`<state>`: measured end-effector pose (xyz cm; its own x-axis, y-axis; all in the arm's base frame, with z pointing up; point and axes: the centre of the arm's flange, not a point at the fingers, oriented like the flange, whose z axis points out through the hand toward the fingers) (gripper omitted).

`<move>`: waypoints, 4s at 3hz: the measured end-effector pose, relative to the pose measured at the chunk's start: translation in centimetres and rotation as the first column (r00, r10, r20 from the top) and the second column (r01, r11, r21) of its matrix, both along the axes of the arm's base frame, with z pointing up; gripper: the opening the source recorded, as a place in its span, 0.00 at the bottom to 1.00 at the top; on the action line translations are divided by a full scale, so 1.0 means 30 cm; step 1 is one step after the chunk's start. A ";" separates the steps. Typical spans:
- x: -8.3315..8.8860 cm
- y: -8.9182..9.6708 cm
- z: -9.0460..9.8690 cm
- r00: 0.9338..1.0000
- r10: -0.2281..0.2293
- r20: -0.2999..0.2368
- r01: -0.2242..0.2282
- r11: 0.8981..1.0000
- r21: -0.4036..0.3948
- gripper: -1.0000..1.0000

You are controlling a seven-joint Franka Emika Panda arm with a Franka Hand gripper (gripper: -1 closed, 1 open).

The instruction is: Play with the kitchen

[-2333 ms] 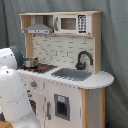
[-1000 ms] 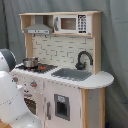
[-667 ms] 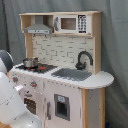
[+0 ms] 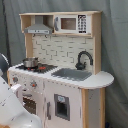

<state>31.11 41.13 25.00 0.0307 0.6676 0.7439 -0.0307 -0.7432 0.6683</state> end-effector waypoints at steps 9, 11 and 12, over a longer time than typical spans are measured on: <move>-0.272 0.220 0.030 0.986 -0.167 -0.019 0.167 0.986 0.020 0.00; -0.398 0.338 0.013 0.982 -0.181 -0.045 0.182 0.983 0.020 0.00; -0.438 0.386 -0.022 0.980 -0.191 -0.057 0.192 0.981 0.020 0.00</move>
